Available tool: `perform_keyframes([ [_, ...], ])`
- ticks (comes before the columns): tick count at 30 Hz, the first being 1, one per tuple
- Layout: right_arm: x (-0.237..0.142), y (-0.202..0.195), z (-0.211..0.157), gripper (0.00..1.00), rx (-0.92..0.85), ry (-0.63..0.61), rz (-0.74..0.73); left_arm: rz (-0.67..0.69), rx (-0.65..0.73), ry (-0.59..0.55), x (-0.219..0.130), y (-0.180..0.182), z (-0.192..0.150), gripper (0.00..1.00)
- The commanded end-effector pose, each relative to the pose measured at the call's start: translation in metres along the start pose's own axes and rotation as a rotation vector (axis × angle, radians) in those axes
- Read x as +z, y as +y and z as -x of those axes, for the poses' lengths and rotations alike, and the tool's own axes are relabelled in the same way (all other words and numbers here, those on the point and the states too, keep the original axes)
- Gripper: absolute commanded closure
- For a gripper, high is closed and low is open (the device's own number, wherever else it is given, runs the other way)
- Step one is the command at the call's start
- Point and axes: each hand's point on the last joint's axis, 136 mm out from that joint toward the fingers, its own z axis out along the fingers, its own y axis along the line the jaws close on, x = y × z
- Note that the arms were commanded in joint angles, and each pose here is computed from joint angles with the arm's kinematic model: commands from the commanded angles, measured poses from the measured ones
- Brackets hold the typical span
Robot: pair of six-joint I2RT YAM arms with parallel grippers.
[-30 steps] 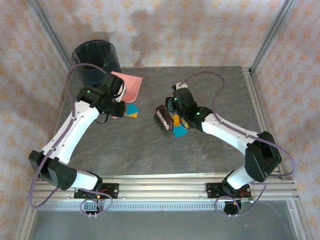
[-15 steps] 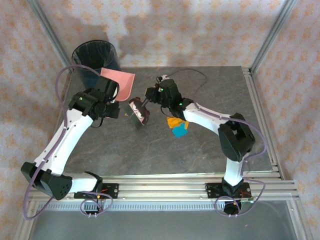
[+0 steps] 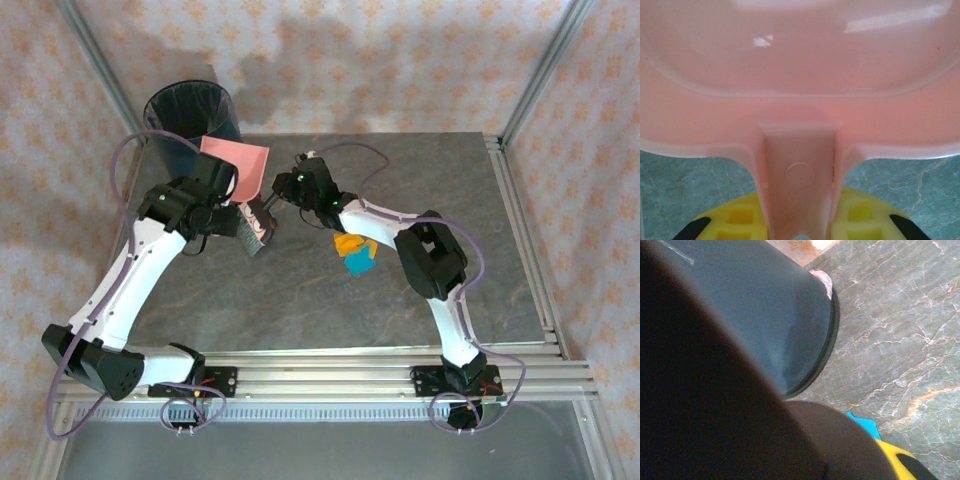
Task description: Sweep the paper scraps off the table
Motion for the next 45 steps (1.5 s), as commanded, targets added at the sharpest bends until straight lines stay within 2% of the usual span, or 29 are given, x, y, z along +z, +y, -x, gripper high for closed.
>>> perform_keyframes([
  [1,0.003,0.01,0.016,1.0,0.026,-0.072,0.01,0.006,-0.008,-0.031,-0.003,0.002,0.003,1.0],
  [7,0.0,-0.011,0.018,1.0,0.023,-0.106,-0.084,-0.016,0.006,-0.024,0.0,-0.003,0.002,1.0],
  [15,-0.024,-0.045,0.025,1.0,0.008,-0.149,-0.216,-0.061,0.027,-0.005,0.003,-0.012,0.002,1.0],
  [26,-0.086,-0.081,0.038,1.0,-0.062,-0.244,-0.421,-0.097,0.061,0.03,0.009,-0.024,-0.001,1.0],
  [33,-0.139,-0.106,0.04,1.0,-0.088,-0.313,-0.536,-0.13,0.123,0.085,0.017,-0.039,-0.008,1.0],
  [45,-0.22,-0.145,0.031,1.0,-0.058,-0.408,-0.709,-0.147,0.2,0.132,0.025,-0.06,-0.013,1.0],
])
